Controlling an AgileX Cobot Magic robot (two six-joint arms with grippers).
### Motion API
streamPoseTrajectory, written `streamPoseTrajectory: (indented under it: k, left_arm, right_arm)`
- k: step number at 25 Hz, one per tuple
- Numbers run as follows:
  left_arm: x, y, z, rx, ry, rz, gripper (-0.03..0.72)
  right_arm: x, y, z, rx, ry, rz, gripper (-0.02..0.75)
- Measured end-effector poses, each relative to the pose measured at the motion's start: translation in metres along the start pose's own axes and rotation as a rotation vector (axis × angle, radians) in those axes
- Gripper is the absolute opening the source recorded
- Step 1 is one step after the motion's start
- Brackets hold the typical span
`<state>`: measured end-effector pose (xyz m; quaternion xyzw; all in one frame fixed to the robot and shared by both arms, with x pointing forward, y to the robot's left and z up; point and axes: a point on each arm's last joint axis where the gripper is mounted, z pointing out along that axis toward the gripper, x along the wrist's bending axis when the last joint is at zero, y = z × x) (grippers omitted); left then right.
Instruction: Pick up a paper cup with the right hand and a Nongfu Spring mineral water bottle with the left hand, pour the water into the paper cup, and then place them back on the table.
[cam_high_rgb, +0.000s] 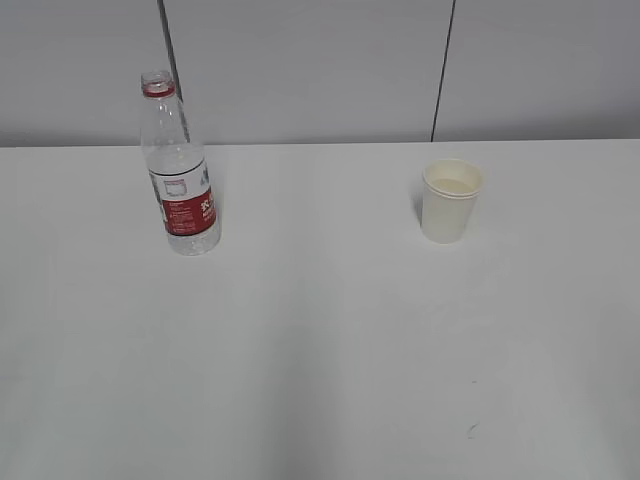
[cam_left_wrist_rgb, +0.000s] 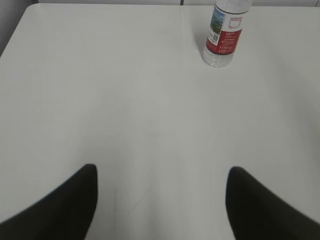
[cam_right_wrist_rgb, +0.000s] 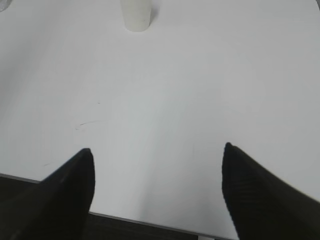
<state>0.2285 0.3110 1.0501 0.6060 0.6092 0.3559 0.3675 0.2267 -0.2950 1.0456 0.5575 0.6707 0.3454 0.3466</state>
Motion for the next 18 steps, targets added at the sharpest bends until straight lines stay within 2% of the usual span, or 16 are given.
streamPoseTrajectory:
  k: [18]
  left_arm:
    - [0.0000, 0.0000, 0.0000, 0.000, 0.000, 0.000, 0.491]
  right_arm:
    - [-0.0001, 0.0000, 0.0000, 0.000, -0.001, -0.001, 0.591]
